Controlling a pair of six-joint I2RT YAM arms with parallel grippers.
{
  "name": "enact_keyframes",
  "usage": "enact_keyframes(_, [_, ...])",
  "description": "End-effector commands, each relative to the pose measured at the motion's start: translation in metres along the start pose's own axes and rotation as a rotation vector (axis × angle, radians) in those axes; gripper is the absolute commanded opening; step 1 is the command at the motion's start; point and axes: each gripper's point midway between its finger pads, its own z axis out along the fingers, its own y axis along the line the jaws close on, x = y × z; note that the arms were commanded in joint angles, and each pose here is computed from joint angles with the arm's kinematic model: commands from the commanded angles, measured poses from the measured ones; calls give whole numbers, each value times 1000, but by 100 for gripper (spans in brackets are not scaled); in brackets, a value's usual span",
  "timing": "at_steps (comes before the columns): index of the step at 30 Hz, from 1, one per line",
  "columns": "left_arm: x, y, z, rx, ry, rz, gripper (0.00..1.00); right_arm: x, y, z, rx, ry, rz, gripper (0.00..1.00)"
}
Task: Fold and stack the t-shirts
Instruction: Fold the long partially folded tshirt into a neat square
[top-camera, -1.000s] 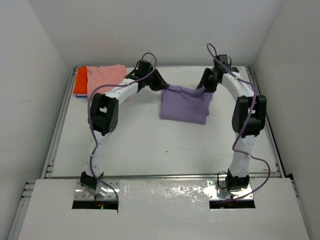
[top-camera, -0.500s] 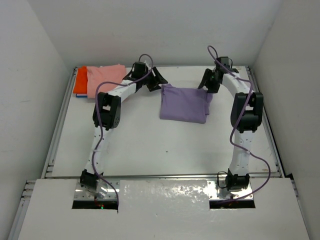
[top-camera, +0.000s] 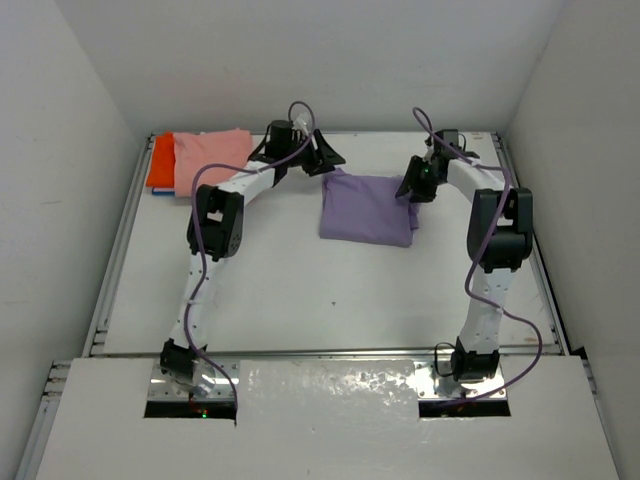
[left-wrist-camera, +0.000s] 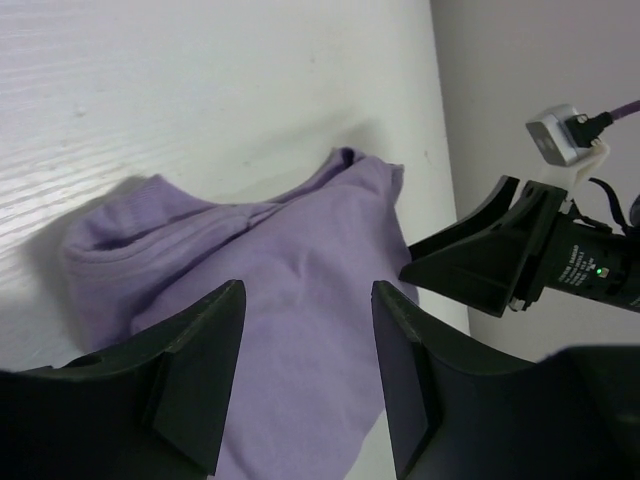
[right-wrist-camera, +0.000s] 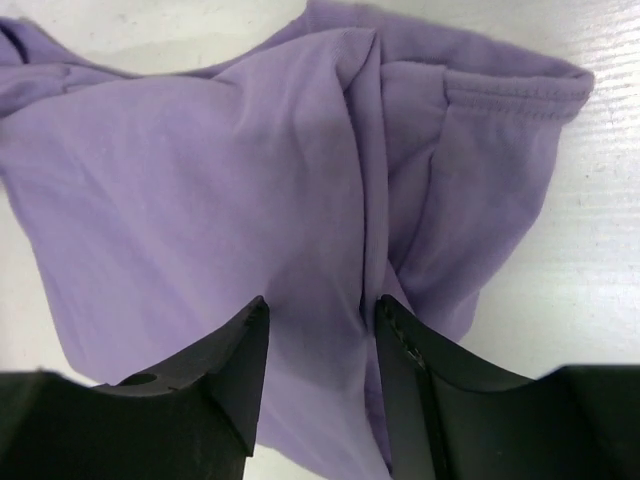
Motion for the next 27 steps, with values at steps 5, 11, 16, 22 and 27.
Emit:
enact_keyframes(5, [-18, -53, 7, 209, -72, 47, 51, -6, 14, -18, -51, -54, -34, 36])
enact_keyframes(11, [-28, -61, 13, 255, -90, 17, 51, -7, 14, -18, -53, -56, -29, 24])
enact_keyframes(16, [-28, -41, -1, 29, -62, 84, 51, -16, -5, -21, -20, -71, 16, 37])
enact_keyframes(22, [11, -29, -23, -81, 4, 161, 49, -13, -20, -36, 17, -91, 18, 44])
enact_keyframes(27, [31, -38, -21, -12, 73, 170, 44, -7, -19, -46, -9, -94, 17, 36])
